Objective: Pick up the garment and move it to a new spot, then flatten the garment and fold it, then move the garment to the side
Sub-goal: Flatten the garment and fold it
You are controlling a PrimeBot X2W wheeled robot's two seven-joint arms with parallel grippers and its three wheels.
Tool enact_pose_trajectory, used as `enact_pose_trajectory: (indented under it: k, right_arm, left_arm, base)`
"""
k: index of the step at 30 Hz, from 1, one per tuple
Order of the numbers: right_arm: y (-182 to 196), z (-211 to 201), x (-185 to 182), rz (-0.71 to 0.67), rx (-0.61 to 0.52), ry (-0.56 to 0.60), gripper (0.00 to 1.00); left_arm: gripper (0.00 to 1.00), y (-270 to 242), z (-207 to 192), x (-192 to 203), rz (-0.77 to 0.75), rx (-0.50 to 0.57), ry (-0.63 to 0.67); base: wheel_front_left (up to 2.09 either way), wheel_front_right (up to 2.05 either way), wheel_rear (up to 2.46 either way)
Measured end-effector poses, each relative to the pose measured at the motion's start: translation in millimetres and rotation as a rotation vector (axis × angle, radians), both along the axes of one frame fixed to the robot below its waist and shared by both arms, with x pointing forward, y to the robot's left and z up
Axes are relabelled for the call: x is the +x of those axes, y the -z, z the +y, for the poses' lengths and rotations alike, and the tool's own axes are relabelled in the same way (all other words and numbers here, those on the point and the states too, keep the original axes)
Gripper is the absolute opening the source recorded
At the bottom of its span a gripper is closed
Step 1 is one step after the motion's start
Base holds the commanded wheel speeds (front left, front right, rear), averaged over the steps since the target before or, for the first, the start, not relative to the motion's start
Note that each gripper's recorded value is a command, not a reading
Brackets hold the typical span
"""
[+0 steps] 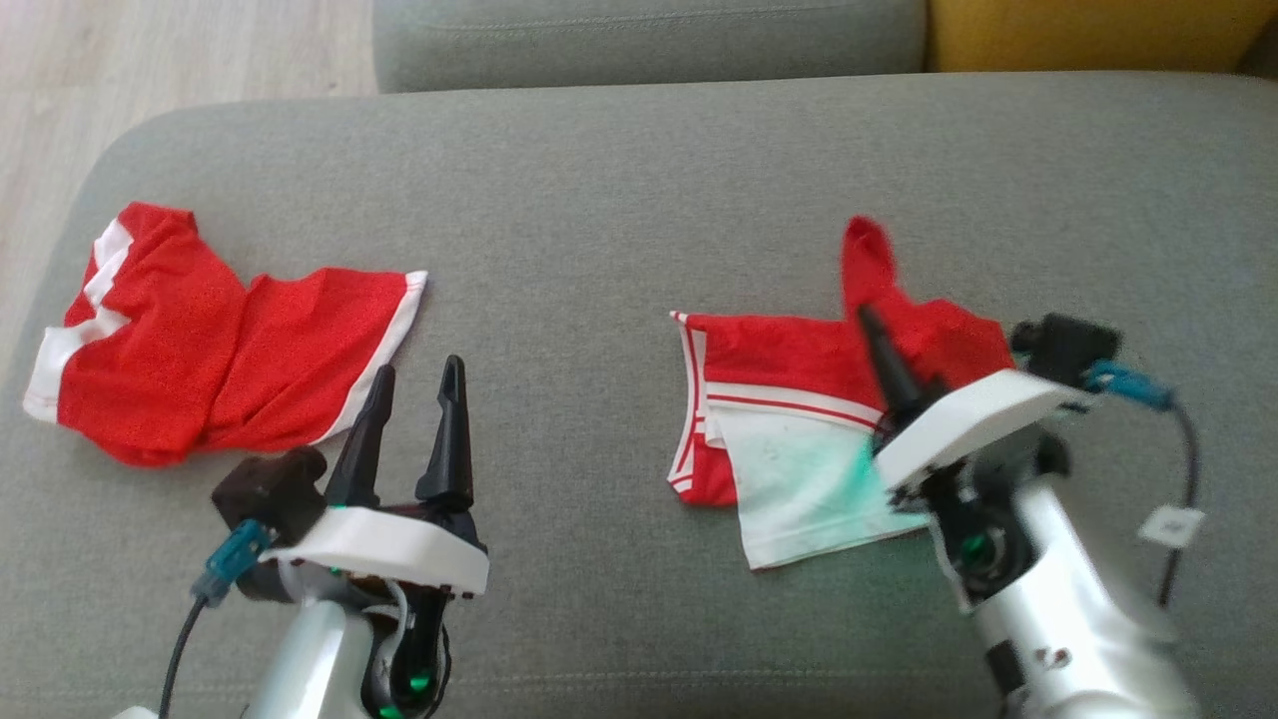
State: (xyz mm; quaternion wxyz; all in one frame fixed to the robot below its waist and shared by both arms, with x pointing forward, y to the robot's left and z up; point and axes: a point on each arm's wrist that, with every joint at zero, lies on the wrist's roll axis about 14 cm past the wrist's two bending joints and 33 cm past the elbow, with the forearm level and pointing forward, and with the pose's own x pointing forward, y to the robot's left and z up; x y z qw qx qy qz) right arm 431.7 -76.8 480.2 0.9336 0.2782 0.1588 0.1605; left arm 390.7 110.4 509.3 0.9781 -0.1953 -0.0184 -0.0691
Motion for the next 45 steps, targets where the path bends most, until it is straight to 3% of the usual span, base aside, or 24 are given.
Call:
enact_pose_trajectory:
  k: [11, 12, 13, 23, 30, 36, 45]
  right_arm:
    - [52, 45, -28, 0.095, -0.044, -0.119, 0.0]
    - [54, 47, -29, 0.099, -0.04, -0.121, 0.34]
    - [55, 49, -29, 0.099, -0.033, -0.125, 1.0]
    - [51, 91, -45, 0.111, 0.045, -0.24, 1.0]
    - [35, 85, -32, 0.045, 0.047, -0.209, 1.0]
    - [4, 40, 0, -0.129, -0.092, -0.102, 1.0]
    - [-31, -73, 17, -0.315, -0.372, 0.085, 1.0]
  left_arm:
    - [1.0, 6, 10, -3, 0.018, 0.003, -0.03]
    - [1.0, 7, 10, -3, 0.021, 0.003, -0.03]
    - [1.0, 8, 10, -3, 0.024, 0.004, -0.03]
    - [1.0, 16, 7, 1, 0.046, 0.004, -0.021]
    - [1.0, 14, 0, 4, 0.042, 0.002, 0.0]
    - [1.0, 5, -10, 5, 0.016, -0.002, 0.027]
    - [1.0, -8, -28, 6, -0.019, -0.022, 0.071]
  base:
    - [0.0, 0.0, 0.0]
    - [0.0, 0.0, 0.0]
    - [0.0, 0.0, 0.0]
    - [0.0, 0.0, 0.0]
    - [0.0, 0.0, 0.0]
    - [0.0, 0.0, 0.0]
    - [0.0, 0.0, 0.0]
